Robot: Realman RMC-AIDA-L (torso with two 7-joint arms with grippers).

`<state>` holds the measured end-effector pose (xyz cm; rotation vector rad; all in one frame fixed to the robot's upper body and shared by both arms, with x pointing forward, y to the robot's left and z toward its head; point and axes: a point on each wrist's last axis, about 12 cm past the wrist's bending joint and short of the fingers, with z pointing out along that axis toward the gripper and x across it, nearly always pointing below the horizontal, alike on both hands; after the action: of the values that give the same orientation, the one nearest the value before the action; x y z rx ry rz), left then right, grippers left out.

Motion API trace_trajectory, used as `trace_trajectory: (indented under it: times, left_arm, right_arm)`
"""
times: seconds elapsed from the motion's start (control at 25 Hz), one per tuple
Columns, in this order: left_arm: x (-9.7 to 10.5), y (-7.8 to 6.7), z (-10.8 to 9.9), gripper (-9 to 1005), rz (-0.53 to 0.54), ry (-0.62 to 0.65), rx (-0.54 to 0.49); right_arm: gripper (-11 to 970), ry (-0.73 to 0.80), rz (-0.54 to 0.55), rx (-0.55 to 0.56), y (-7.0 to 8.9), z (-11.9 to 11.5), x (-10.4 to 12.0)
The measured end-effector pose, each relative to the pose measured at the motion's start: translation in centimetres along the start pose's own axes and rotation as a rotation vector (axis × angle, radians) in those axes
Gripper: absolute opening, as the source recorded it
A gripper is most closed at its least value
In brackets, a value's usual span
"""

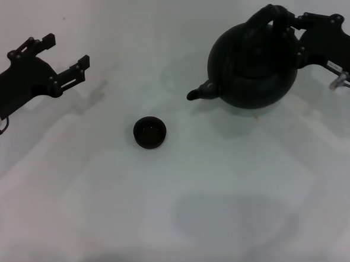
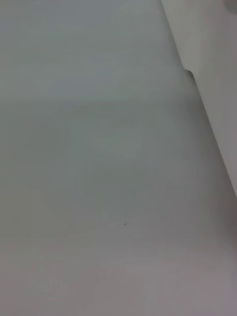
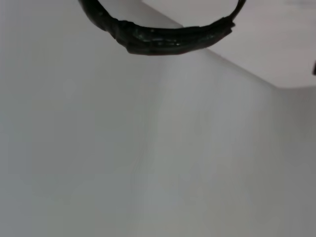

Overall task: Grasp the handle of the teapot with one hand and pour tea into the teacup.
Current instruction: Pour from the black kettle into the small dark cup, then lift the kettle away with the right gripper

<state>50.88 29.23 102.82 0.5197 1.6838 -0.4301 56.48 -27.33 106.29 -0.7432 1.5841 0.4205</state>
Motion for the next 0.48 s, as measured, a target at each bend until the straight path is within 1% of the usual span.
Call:
trace_trajectory:
  times: [0.16,0.48]
  left_arm:
    - [0.08,0.01,-0.12,858,-0.001,0.002,-0.002]
    - [-0.01,0.11,0.02,859,0.003,0.003,-0.002]
  right_arm:
    - [147,0.048,-0.031,0.014,0.22,0.89,-0.03]
    - [146,0.030,-0.066,0.020,0.17,1.22,-0.60]
